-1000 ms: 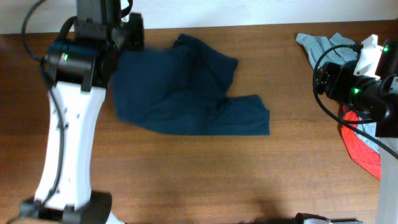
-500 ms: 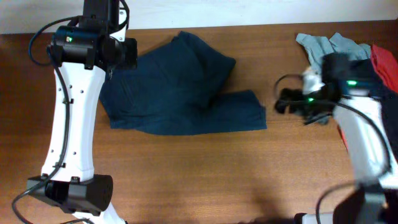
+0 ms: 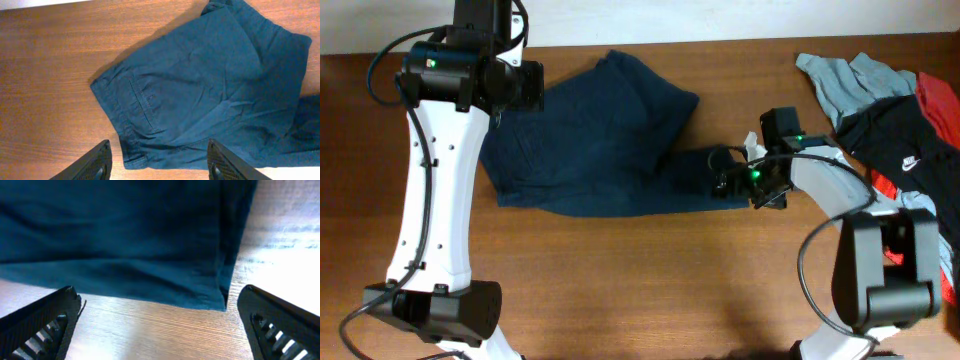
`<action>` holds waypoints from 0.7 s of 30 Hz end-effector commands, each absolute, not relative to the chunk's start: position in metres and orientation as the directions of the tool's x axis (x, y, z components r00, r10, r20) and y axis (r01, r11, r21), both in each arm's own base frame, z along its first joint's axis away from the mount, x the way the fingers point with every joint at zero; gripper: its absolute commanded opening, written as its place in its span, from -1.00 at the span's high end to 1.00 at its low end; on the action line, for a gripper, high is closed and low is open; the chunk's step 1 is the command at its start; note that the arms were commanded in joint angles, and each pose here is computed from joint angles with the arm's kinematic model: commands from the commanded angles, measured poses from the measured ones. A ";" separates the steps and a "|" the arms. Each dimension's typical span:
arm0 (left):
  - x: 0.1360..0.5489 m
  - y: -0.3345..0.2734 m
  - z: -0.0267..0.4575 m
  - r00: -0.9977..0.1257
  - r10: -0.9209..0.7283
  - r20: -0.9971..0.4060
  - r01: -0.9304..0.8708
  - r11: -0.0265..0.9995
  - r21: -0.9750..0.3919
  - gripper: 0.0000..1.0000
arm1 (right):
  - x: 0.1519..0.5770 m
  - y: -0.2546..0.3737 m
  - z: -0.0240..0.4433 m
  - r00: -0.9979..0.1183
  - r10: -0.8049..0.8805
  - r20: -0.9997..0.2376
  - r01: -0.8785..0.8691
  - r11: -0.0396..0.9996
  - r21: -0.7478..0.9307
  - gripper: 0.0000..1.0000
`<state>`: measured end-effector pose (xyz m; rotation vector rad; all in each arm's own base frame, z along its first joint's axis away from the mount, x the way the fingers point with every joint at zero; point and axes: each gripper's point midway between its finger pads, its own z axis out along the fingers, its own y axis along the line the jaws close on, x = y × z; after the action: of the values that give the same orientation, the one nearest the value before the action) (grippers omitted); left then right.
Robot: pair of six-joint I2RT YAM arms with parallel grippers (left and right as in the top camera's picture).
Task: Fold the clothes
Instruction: 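Grasp the right side of the shorts with the right gripper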
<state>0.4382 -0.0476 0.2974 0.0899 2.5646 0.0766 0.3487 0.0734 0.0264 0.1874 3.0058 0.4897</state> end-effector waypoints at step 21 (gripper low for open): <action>0.435 -0.048 0.308 -0.823 0.078 -0.563 0.050 0.997 0.065 -0.25 | 0.264 0.123 0.289 -0.838 0.078 -0.540 -0.202 0.876 0.439 0.92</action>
<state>0.4377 -0.0476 0.2970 0.0904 2.5672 0.0766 0.2670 0.1172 0.2738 -0.1253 2.5359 0.6181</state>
